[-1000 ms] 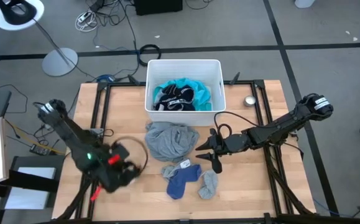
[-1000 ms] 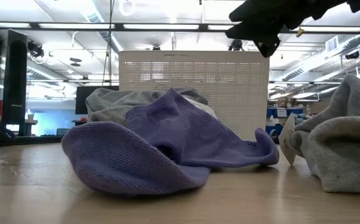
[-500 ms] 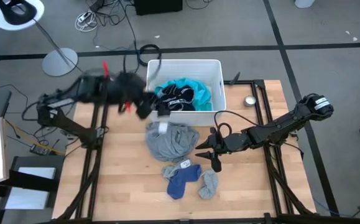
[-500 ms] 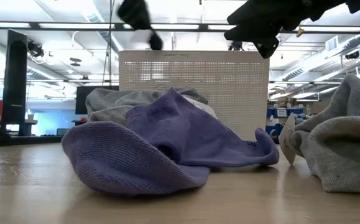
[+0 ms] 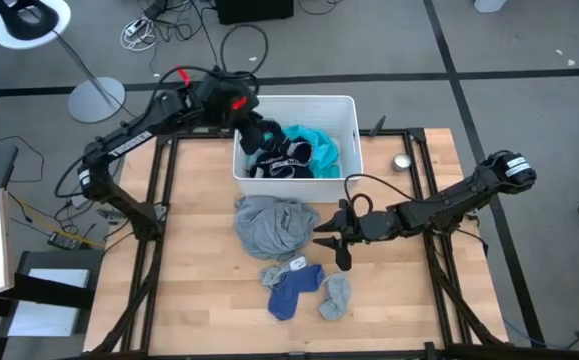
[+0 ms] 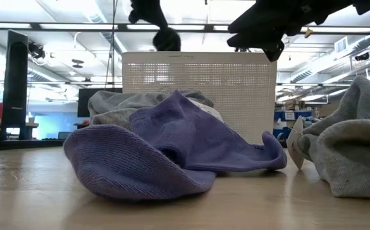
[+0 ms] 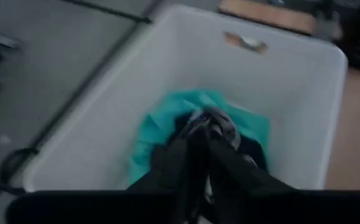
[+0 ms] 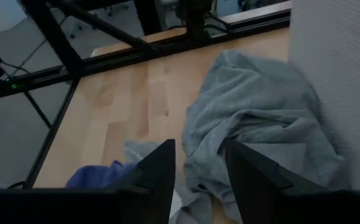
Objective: Sort clothes
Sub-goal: Put the black socks into the white laundry bin, then put the gray shirt into the white laundry bin
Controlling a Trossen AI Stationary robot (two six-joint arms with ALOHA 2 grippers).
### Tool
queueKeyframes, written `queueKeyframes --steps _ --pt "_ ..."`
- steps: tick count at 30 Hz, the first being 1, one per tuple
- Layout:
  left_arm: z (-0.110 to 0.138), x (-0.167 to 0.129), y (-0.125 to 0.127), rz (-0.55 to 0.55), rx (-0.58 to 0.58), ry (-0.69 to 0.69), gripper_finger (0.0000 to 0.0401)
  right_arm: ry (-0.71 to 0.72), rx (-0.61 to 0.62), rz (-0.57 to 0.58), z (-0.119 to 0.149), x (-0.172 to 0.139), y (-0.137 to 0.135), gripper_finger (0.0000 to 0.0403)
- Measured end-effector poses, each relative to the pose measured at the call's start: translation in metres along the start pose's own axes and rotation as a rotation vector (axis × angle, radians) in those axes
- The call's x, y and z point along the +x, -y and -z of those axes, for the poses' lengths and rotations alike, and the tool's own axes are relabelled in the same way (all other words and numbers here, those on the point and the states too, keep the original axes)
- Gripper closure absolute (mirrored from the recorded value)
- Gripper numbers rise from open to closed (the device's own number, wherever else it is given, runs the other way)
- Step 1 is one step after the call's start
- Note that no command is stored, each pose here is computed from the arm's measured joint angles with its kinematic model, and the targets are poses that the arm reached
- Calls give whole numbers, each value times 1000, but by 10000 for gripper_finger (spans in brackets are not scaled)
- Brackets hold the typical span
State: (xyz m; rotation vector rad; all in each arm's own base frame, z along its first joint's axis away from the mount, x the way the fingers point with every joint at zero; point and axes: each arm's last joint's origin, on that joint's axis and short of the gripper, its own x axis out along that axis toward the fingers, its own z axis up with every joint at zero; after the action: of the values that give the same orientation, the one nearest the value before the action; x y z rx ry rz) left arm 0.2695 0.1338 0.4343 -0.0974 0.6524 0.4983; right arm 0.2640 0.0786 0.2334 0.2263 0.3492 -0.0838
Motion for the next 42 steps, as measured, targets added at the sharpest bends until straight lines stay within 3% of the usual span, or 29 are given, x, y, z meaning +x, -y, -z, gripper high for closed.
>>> queueKeyframes --steps 3,6,10,14,19,25,30,34,37,42 --pt "5 2 1 78 0 -53 296 6 6 12 -2 1 3 261" --pt "12 -1 2 81 -13 -122 272 37 -4 17 -6 2 6 260" --pt "22 -16 4 61 -29 -195 265 62 -29 29 -9 3 9 261" --pt "34 -42 20 116 -20 -165 265 56 -72 32 -14 12 4 261" --pt "69 -82 34 90 -86 -113 265 22 -141 40 -19 43 -8 260" --pt "128 -101 52 134 -231 -86 265 -193 -239 74 -11 68 -21 260" --pt "171 -86 74 187 -287 -139 265 -249 -281 44 -16 74 -41 260" --pt "201 -69 91 162 -295 -209 265 -246 -285 30 -16 80 -51 260" --pt "221 -59 103 162 -310 -239 265 -245 -287 70 -15 90 -49 260" --pt "248 -43 118 158 -355 -175 265 -236 -283 158 -21 115 -31 260"
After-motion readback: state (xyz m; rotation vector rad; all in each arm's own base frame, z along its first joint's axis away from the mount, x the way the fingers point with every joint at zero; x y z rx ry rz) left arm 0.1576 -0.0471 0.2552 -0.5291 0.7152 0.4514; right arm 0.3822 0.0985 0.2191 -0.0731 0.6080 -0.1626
